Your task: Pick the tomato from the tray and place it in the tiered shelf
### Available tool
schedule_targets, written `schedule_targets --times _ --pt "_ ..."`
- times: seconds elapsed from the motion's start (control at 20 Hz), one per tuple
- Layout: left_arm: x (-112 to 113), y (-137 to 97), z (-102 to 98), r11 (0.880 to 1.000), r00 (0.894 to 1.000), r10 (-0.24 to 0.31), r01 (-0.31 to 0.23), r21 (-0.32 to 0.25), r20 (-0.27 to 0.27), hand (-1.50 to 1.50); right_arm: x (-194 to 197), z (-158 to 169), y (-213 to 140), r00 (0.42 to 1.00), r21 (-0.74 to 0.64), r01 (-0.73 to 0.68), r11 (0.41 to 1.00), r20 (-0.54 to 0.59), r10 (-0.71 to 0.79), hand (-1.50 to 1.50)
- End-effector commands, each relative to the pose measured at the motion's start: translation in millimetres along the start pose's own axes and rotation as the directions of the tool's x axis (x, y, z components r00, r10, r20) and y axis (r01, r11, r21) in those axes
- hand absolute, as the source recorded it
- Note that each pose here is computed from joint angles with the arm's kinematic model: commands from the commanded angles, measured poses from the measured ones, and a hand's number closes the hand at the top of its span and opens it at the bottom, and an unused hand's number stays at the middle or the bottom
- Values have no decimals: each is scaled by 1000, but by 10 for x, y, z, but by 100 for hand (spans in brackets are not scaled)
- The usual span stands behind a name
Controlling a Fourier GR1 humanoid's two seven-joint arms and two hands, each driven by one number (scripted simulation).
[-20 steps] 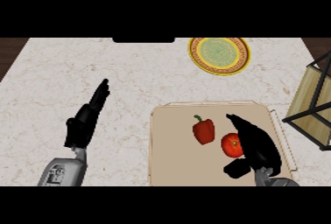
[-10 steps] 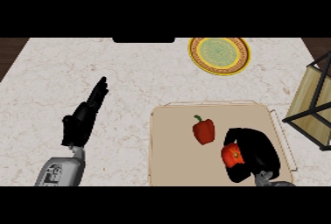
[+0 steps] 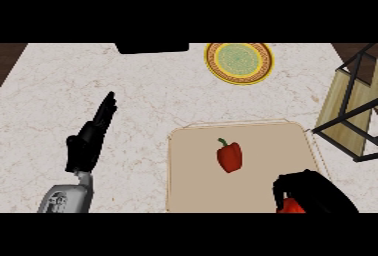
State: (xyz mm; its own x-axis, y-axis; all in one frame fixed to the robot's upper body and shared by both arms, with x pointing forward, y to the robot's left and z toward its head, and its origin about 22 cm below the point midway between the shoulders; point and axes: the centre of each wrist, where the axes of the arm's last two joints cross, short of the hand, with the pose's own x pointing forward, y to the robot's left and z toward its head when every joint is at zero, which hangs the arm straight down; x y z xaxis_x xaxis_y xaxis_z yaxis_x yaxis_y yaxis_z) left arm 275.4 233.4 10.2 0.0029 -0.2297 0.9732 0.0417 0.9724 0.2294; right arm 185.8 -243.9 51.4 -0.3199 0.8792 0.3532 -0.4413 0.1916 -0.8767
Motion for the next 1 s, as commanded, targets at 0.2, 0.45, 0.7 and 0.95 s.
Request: schedule_targets --times 0.2,0.45,0.7,0.95 --pt "-92 129 91 998 1000 6 -5 57 -28 0 -410 601 -156 901 24 186 982 396 -180 150" --pt "-101 181 87 998 1000 9 -7 55 -26 0 -809 941 -437 819 -57 332 942 513 -257 150" --pt "-119 160 143 998 1000 4 -3 70 -25 0 -1321 1499 -761 794 -131 417 899 535 -290 150" --pt "-55 192 120 999 1000 5 -4 38 -13 0 -1669 2121 -1348 835 -345 429 835 505 -220 150"
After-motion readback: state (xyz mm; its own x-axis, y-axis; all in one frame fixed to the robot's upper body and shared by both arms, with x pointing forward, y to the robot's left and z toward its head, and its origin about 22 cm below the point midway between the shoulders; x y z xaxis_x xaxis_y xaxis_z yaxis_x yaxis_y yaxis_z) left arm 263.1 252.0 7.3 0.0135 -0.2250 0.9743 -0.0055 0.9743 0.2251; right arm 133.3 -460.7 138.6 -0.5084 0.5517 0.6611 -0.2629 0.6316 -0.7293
